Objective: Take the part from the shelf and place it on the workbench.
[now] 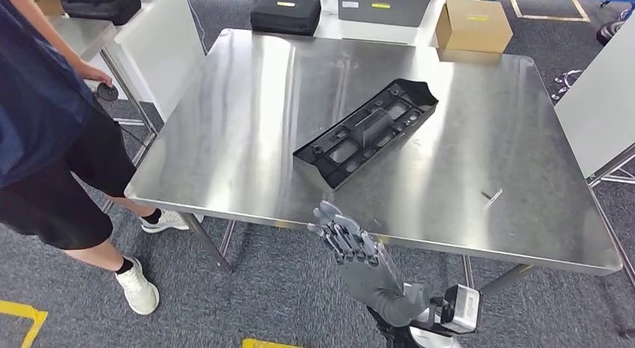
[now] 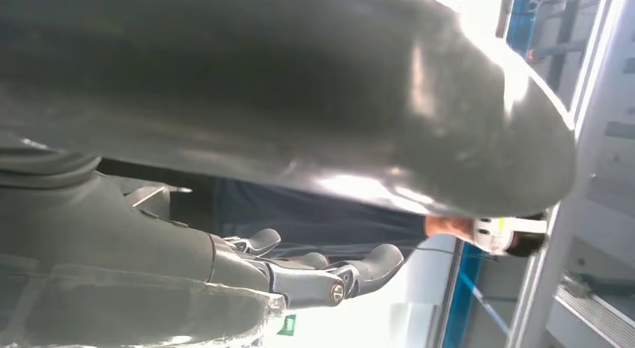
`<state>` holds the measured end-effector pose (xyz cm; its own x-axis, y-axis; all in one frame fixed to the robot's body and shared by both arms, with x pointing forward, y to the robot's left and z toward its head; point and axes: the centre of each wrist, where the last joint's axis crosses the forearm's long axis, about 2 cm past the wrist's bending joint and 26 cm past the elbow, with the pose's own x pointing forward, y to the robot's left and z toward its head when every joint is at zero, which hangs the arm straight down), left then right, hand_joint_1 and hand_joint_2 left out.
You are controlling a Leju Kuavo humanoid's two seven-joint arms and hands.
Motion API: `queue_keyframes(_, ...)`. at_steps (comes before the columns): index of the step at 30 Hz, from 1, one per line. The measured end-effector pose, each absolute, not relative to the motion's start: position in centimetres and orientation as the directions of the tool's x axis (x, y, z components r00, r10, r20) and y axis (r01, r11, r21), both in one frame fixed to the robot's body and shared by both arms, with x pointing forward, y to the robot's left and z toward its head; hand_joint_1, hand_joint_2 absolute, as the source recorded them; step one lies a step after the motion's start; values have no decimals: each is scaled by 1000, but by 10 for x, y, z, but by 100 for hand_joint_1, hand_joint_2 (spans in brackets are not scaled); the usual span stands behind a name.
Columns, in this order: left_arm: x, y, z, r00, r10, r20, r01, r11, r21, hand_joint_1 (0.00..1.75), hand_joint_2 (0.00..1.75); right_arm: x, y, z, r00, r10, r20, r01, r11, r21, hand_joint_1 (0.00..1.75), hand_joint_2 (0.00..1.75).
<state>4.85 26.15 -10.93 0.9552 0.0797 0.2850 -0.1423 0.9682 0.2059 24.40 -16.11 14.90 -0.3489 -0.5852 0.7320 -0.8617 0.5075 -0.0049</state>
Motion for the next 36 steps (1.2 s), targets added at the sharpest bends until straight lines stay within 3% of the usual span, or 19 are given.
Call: queue_keyframes(36, 49, 263, -109, 960, 61, 273, -118, 973, 199, 0, 0, 223, -160, 136, -356, -539, 763, -828, 561, 10, 0, 0)
